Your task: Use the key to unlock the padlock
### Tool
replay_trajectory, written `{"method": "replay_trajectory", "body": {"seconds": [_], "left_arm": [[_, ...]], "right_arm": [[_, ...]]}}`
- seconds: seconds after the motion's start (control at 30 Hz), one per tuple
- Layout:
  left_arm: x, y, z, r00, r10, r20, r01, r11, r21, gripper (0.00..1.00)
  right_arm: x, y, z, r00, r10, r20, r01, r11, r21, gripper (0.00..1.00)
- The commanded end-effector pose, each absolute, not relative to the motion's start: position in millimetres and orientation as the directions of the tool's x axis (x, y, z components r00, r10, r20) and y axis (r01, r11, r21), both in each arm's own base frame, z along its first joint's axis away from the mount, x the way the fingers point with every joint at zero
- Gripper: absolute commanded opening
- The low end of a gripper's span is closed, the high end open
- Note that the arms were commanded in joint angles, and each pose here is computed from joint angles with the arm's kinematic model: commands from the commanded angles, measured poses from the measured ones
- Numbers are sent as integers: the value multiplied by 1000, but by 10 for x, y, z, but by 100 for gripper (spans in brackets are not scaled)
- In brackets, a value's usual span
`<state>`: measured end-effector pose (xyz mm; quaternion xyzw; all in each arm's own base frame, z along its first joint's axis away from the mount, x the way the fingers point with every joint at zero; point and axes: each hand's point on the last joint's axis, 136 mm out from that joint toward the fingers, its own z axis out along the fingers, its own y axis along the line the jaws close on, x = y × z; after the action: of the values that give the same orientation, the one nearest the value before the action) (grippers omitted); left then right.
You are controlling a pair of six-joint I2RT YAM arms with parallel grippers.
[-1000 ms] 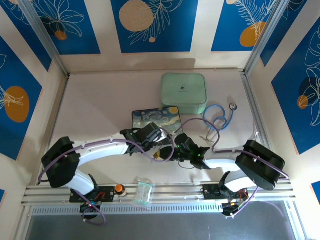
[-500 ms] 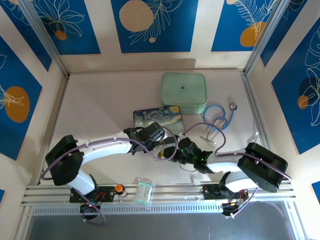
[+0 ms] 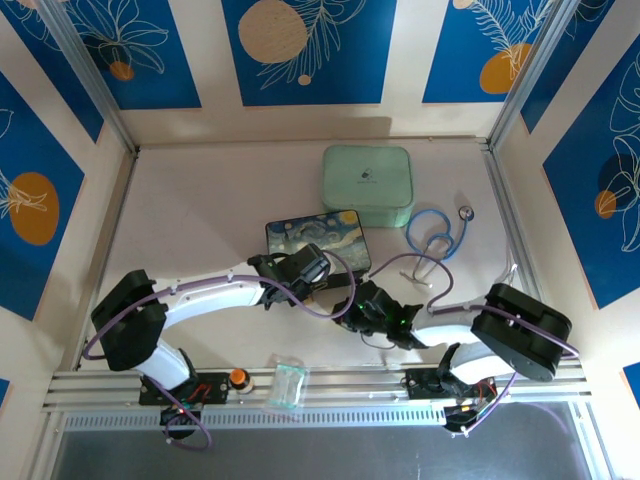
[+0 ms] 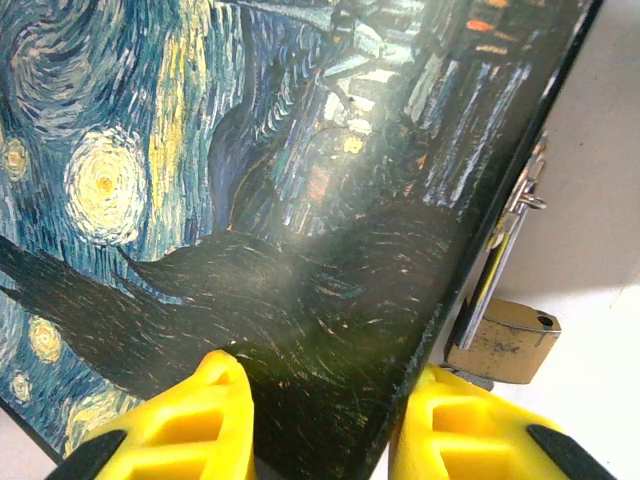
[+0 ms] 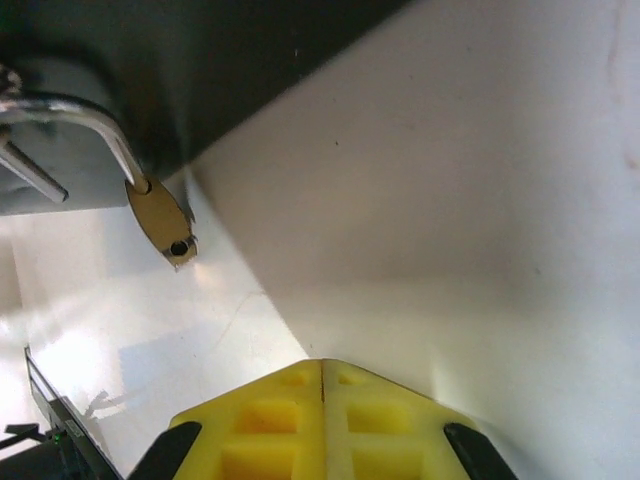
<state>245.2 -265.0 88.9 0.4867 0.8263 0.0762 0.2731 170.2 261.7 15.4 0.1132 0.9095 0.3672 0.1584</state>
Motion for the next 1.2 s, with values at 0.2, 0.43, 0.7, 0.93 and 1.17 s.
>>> {"method": "replay_trajectory", "body": {"seconds": [0.2, 0.43, 0.7, 0.93, 1.17], "left_arm": [[2238, -2888, 954, -543, 704, -459, 751, 651, 110, 46], [2551, -2836, 1617, -604, 481, -636, 594, 803, 43, 73], [2651, -2377, 1686, -647, 380, -661, 464, 884, 53, 75], [2653, -2189, 1558, -675, 363, -642, 430, 901, 56, 75], [2703, -2121, 1454, -691, 352, -631, 406, 911, 64, 75]], "right_arm": [[1610, 2592, 137, -916, 48, -399, -129, 905, 405, 74], [1850, 2724, 104, -888, 92, -451, -60, 948, 312, 72], [2063, 2728, -8, -834, 39, -550, -43, 990, 136, 68], [2240, 2782, 18, -789, -17, -615, -47, 998, 33, 61], [2286, 2609, 8, -803, -41, -595, 7, 997, -79, 56]]}}
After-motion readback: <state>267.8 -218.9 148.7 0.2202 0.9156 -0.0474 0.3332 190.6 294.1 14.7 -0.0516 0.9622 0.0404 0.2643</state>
